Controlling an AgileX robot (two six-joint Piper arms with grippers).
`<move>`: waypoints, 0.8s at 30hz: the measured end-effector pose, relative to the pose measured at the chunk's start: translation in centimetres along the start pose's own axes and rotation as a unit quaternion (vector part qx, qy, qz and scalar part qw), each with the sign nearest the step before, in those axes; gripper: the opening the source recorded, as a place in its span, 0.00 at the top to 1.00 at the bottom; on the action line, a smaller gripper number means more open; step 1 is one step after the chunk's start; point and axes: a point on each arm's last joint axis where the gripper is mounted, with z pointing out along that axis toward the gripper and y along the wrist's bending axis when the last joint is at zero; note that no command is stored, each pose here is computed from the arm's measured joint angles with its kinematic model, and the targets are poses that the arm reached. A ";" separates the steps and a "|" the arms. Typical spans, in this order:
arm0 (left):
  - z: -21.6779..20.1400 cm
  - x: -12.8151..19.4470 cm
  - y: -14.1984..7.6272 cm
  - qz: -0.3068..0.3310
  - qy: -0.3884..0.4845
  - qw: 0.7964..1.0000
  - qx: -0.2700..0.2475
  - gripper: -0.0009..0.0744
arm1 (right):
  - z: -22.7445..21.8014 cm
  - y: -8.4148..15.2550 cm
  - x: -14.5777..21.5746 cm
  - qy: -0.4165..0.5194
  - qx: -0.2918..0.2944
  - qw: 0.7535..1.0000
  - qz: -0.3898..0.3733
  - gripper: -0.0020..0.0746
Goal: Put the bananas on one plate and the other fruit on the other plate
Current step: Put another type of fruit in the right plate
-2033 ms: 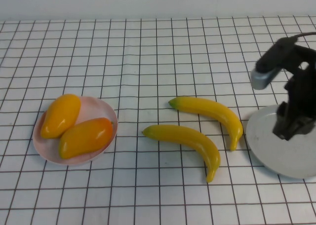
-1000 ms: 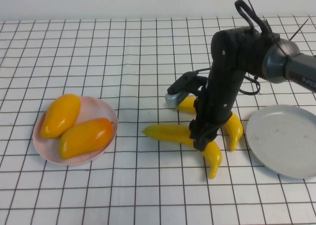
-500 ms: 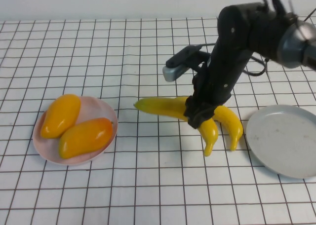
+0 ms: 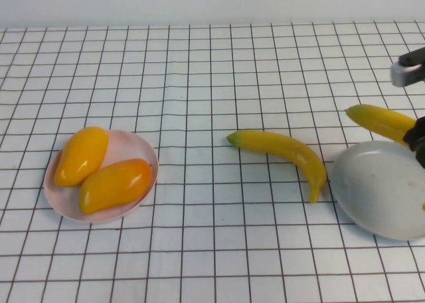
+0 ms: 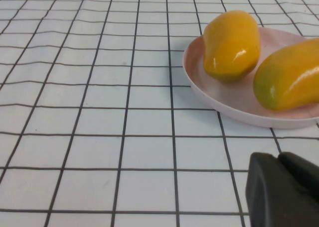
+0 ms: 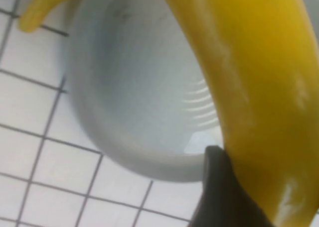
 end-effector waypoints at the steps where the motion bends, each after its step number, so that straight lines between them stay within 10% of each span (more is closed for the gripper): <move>1: 0.0 0.0 0.0 0.000 0.000 1.000 0.000 0.99 | 0.3 -0.9 0.2 0.002 0.002 1.000 0.014 0.55; 24: 0.0 0.0 0.0 0.000 0.000 1.000 0.000 0.99 | 7.5 -3.0 -2.7 0.032 -0.015 0.998 0.049 0.45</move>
